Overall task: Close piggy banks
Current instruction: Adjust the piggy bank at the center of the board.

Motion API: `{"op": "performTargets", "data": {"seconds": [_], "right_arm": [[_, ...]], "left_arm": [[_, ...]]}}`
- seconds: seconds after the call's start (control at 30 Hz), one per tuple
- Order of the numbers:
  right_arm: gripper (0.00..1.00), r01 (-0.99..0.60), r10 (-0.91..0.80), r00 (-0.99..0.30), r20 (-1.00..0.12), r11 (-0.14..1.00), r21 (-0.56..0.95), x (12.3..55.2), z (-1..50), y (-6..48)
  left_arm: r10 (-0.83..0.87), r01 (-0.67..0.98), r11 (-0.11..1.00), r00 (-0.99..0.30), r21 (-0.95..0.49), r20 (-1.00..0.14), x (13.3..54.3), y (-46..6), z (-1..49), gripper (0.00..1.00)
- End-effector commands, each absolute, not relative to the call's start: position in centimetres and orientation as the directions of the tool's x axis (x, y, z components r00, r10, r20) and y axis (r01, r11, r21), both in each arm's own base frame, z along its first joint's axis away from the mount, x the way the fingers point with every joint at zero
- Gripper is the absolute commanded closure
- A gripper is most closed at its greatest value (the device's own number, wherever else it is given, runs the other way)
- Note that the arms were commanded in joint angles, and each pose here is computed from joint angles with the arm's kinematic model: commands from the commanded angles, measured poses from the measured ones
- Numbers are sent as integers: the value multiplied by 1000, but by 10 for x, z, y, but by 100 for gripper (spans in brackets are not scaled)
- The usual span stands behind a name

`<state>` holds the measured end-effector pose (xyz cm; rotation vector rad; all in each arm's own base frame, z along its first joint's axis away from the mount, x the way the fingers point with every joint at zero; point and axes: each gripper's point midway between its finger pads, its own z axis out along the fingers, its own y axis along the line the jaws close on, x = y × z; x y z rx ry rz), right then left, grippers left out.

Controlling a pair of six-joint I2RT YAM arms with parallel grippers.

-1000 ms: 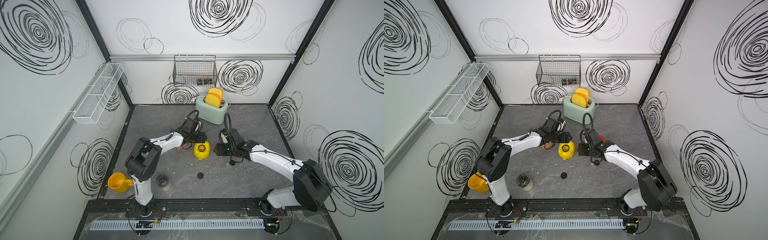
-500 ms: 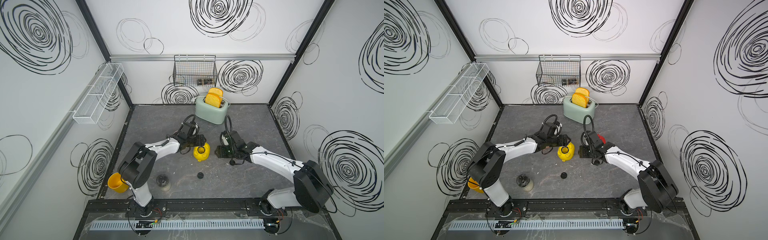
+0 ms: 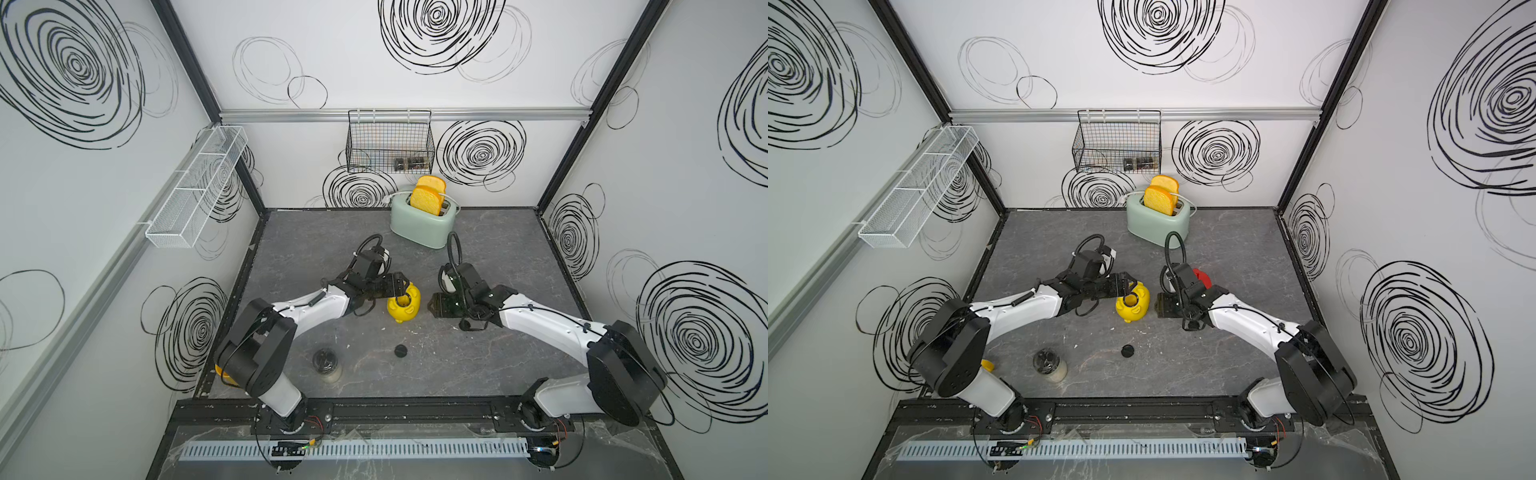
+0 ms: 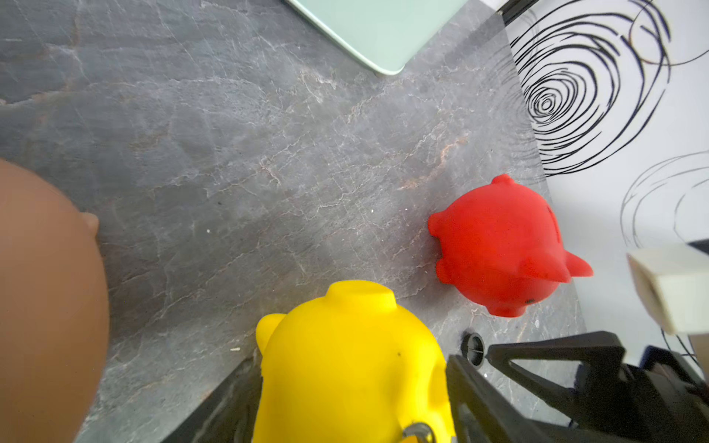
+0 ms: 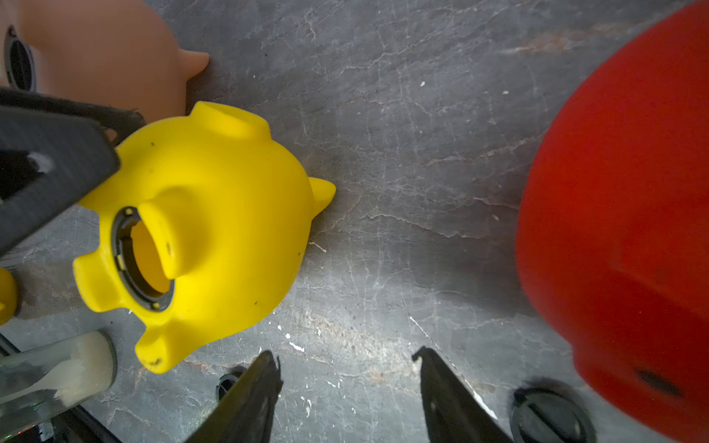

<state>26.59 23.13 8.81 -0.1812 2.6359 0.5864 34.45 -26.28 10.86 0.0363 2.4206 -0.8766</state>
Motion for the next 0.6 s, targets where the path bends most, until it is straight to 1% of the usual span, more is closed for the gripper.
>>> {"op": "performTargets", "data": {"seconds": [0.0,0.27,0.57], "right_arm": [[38,-219,-16,-888,-459,893,393,267,96,235],[38,-222,-22,-889,-458,895,388,264,94,236],[38,-225,-22,-888,-460,891,393,265,95,238]], "left_arm": [[-191,222,756,-825,-616,-532,343,-263,123,19],[-166,221,779,-830,-587,-533,328,-254,114,18],[-130,254,756,-845,-603,-519,308,-266,111,18]]}}
